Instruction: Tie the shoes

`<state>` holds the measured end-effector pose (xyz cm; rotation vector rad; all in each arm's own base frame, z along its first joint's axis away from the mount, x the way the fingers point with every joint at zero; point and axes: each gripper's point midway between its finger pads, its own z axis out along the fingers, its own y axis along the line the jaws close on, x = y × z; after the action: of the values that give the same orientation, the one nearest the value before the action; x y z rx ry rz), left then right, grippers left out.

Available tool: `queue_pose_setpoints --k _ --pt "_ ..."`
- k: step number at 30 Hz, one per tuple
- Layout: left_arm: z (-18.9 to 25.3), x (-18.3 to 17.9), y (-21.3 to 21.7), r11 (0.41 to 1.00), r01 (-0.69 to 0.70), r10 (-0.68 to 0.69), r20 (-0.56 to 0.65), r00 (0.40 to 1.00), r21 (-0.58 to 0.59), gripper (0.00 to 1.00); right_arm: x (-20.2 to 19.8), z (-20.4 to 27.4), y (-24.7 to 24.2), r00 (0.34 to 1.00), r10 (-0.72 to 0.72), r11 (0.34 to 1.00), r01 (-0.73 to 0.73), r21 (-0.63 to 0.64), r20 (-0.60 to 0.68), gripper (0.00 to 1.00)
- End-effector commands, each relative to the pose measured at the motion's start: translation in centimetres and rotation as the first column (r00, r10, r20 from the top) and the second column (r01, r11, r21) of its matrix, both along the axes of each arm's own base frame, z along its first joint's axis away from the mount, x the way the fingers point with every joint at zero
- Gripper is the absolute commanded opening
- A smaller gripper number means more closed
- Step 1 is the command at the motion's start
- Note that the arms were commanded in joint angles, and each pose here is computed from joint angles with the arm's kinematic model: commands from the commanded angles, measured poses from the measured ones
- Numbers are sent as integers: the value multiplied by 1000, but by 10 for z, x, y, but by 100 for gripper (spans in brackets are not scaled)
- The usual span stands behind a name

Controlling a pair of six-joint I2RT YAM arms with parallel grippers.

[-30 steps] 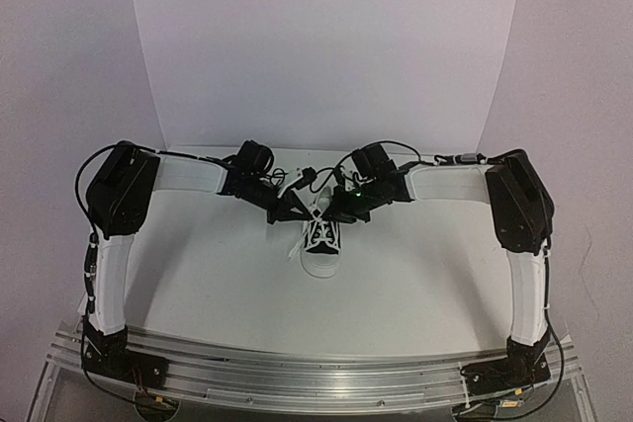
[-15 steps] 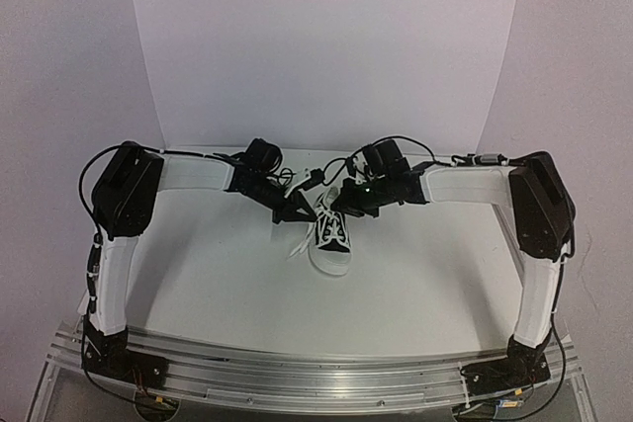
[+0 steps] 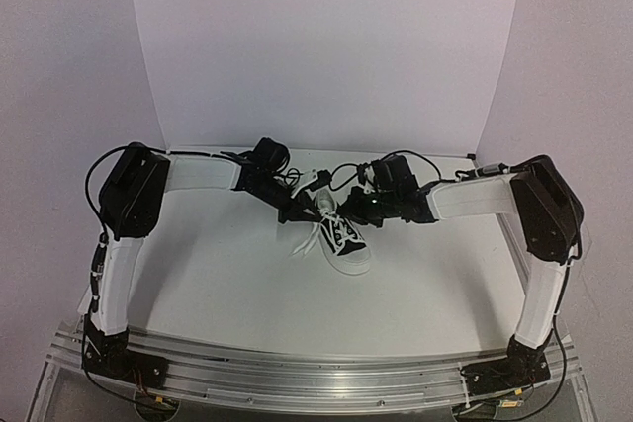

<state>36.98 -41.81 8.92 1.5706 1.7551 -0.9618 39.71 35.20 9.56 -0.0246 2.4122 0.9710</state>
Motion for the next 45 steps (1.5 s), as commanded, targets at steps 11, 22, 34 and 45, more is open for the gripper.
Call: queue_pose_setpoints --k 11,22,34,45 --pt "-11 -7 -18 999 -1 7 -110 994 53 0 14 71 20 988 -12 976 -22 214 156 0" --pt "-10 5 -21 990 -125 139 -251 958 70 0 -5 63 19 991 32 975 -60 216 129 0" --pt "-14 21 -17 971 -216 234 -235 943 100 0 -14 61 31 988 110 961 -133 242 107 0" --pt "-15 16 -18 978 -191 206 -240 949 85 0 -3 75 16 983 144 964 -165 208 112 37"
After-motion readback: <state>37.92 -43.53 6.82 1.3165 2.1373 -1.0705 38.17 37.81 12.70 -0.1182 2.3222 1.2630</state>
